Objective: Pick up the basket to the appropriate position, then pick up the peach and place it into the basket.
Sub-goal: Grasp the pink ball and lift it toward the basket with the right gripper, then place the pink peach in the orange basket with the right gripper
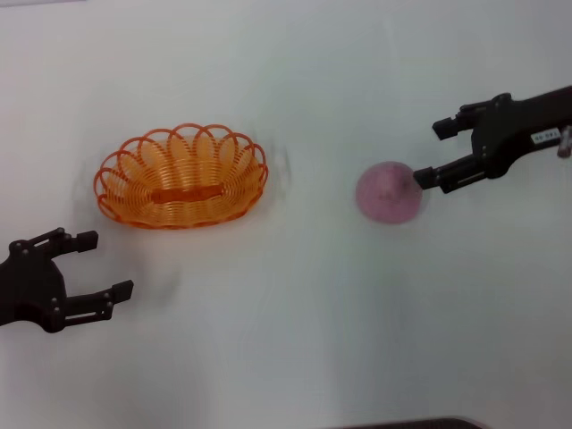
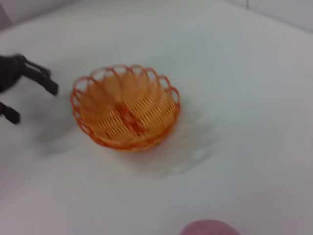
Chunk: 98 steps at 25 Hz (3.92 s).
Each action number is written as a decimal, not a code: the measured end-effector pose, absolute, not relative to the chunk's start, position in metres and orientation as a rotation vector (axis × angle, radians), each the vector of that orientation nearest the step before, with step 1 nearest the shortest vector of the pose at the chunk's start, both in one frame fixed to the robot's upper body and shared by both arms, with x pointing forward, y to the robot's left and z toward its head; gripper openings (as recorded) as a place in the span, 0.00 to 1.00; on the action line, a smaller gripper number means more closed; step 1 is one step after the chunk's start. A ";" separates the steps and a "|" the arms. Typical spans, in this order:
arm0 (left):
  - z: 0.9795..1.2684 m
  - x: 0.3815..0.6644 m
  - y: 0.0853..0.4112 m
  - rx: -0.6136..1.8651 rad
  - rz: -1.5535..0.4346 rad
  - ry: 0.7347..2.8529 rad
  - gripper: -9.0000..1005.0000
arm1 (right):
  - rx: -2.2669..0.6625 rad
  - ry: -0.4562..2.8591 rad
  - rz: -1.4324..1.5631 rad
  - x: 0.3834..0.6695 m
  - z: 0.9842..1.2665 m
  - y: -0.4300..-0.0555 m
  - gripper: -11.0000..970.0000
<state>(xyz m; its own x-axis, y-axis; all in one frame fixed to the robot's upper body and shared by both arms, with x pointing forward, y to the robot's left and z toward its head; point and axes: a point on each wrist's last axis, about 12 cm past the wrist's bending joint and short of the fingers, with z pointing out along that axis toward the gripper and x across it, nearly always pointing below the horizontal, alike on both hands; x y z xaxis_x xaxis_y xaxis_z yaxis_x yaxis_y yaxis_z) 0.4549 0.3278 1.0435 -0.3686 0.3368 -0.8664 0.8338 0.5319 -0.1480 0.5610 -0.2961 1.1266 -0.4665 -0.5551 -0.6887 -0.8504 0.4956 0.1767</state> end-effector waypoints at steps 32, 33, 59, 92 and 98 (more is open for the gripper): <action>1.044 0.456 0.326 0.965 -0.763 1.935 0.88 | -1.367 2.283 0.602 0.583 1.107 -0.243 0.90; 1.043 0.455 0.326 0.965 -0.763 1.935 0.88 | -1.368 2.284 0.605 0.583 1.106 -0.243 0.90; 1.043 0.456 0.325 0.962 -0.763 1.932 0.88 | -1.368 2.267 0.581 0.586 1.106 -0.242 0.36; 1.045 0.457 0.324 0.953 -0.774 1.926 0.88 | -1.308 1.931 0.878 0.578 1.130 -0.209 0.28; 1.045 0.458 0.324 0.955 -0.774 1.924 0.88 | -1.317 1.886 0.870 0.581 1.127 -0.189 0.28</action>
